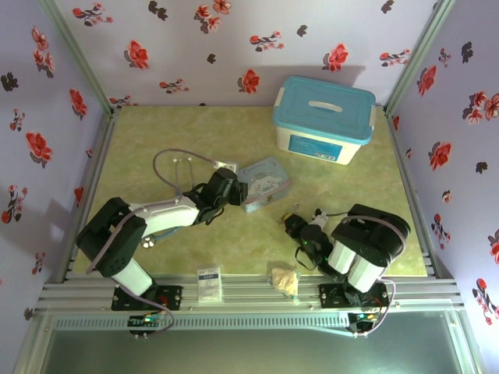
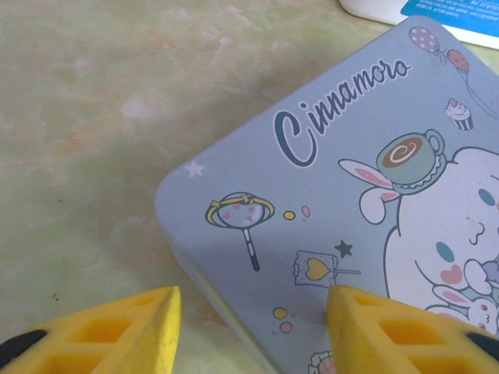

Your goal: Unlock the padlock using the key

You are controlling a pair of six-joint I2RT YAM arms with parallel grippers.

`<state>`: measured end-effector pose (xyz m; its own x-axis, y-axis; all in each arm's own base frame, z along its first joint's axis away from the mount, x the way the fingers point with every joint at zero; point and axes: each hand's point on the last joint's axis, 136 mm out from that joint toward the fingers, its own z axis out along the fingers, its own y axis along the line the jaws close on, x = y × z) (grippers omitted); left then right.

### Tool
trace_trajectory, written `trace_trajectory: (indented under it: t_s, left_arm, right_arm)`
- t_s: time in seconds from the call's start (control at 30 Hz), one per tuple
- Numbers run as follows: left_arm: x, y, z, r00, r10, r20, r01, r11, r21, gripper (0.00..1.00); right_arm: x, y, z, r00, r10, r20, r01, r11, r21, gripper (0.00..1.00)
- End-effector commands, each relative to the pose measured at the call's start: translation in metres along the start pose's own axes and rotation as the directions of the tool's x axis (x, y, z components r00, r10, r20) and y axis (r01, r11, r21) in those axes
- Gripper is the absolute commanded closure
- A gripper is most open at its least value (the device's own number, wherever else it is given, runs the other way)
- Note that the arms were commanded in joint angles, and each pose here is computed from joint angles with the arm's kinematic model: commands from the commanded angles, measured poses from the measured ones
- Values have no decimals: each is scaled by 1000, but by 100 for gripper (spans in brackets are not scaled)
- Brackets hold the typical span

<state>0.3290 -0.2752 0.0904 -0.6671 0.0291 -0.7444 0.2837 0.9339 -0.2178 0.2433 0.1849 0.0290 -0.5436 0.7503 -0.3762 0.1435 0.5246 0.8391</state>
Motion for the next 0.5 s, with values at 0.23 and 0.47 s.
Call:
trace_trajectory:
  t_s: [0.23, 0.47]
  left_arm:
    - [-8, 3, -17, 998, 43, -48, -44, 999, -28, 27]
    - [-6, -16, -31, 997, 56, -46, -55, 998, 24, 21]
  right_arm:
    - [-7, -47, -45, 979, -140, -152, 187, 910, 370, 100]
    - [-32, -71, -68, 969, -7, -245, 114, 898, 426, 100]
